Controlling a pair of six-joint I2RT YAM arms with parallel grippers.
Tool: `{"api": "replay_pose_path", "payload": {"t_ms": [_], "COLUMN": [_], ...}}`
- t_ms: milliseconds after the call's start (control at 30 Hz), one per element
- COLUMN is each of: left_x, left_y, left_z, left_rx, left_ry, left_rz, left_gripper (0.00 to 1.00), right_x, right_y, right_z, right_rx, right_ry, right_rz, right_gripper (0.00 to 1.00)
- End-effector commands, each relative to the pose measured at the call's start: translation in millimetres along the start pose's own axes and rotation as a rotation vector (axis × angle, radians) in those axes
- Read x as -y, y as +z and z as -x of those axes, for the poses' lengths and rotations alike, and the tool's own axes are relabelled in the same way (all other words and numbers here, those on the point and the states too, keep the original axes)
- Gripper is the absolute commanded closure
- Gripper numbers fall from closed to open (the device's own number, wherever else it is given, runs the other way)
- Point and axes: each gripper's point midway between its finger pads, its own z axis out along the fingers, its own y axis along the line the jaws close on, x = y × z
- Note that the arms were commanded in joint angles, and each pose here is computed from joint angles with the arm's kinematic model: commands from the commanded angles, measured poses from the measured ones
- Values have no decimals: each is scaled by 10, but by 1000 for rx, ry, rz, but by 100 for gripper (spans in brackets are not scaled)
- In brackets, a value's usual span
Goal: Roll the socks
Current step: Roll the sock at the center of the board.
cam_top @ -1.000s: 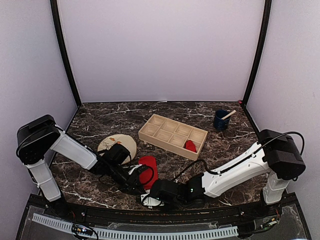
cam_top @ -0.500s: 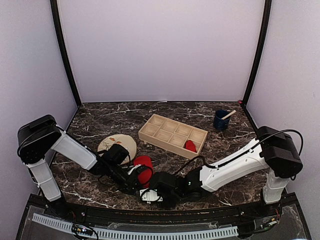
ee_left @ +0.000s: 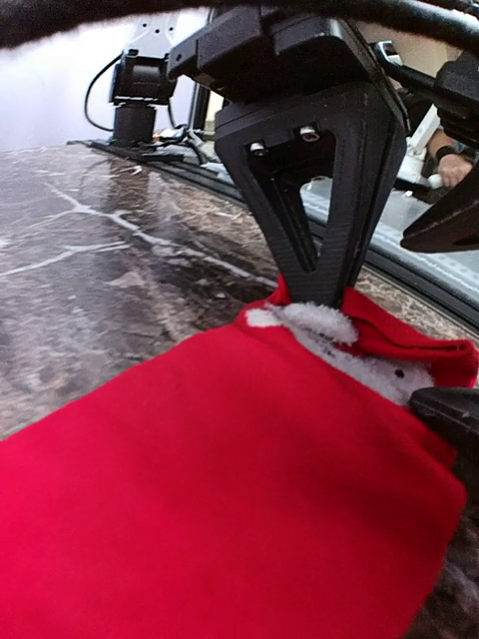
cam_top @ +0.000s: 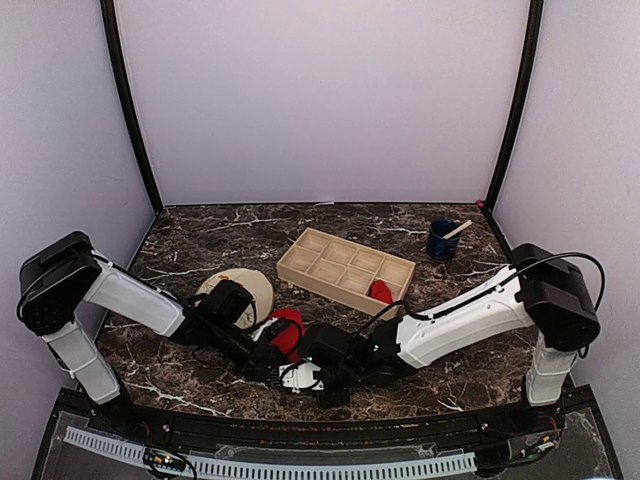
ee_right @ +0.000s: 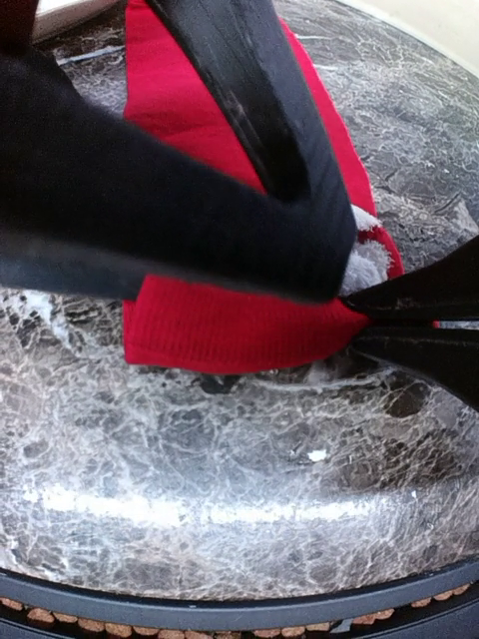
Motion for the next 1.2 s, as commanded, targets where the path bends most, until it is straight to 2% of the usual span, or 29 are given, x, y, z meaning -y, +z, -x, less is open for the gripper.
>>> {"api": "replay_pose_path", "payload": {"t_ms": [0, 433, 833, 1167], "left_x": [-100, -75, 10, 229], "left_y": [-145, -505, -453, -436], "left_z": [101, 228, 56, -108], "left_rx": [106, 328, 364, 429], "left_ry": [19, 157, 296, 520], "left_rz": [104, 206, 212, 273], "left_gripper": [51, 50, 67, 71], "right_x": [-233, -345, -284, -190], "right_y": [48, -125, -227, -217], "right_z": [-342, -144, -92, -91], "right_rx": [-120, -111, -85, -84], "right_ry": [79, 293, 524, 611], "right_rz": [147, 401, 659, 756], "right_gripper": [100, 100, 100, 100]}}
